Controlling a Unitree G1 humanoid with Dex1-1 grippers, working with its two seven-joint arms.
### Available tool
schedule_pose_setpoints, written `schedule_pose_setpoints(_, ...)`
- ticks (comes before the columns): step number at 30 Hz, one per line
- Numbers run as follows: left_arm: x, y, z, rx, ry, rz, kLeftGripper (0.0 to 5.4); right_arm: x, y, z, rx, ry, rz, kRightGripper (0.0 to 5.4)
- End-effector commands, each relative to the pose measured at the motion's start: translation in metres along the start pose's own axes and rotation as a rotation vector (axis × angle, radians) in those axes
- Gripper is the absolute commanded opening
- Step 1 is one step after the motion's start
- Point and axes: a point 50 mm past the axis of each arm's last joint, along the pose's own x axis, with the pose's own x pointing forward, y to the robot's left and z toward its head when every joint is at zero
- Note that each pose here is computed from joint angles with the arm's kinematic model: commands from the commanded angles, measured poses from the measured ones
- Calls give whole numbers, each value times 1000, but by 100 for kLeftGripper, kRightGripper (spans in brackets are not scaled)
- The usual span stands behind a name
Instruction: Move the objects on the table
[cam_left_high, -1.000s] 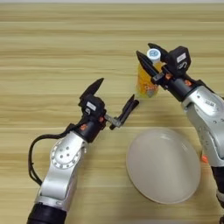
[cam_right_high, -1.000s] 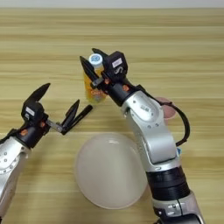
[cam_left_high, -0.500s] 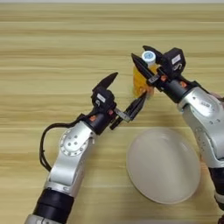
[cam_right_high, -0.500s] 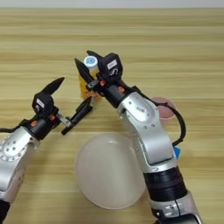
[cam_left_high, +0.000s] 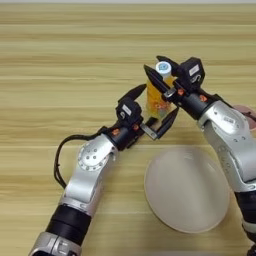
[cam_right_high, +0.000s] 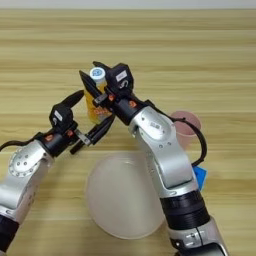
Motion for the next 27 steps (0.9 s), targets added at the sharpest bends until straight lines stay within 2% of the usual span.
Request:
schedule_pose_setpoints(1,12,-2,-4,-7,-4,-2,540,5,9,18,-11,-83,48,179)
schedule_pose_setpoints(6,15,0,-4,-1,-15,10,496,4,12,20,-2,-90,58,179)
schedule_pose_setpoints(24,14,1,-3,18,-28,10,352,3,14,19,6,-86,62,179)
schedule_pose_setpoints(27,14,1,-3,20,-30,11,342,3,14,19,7,-87,62,179)
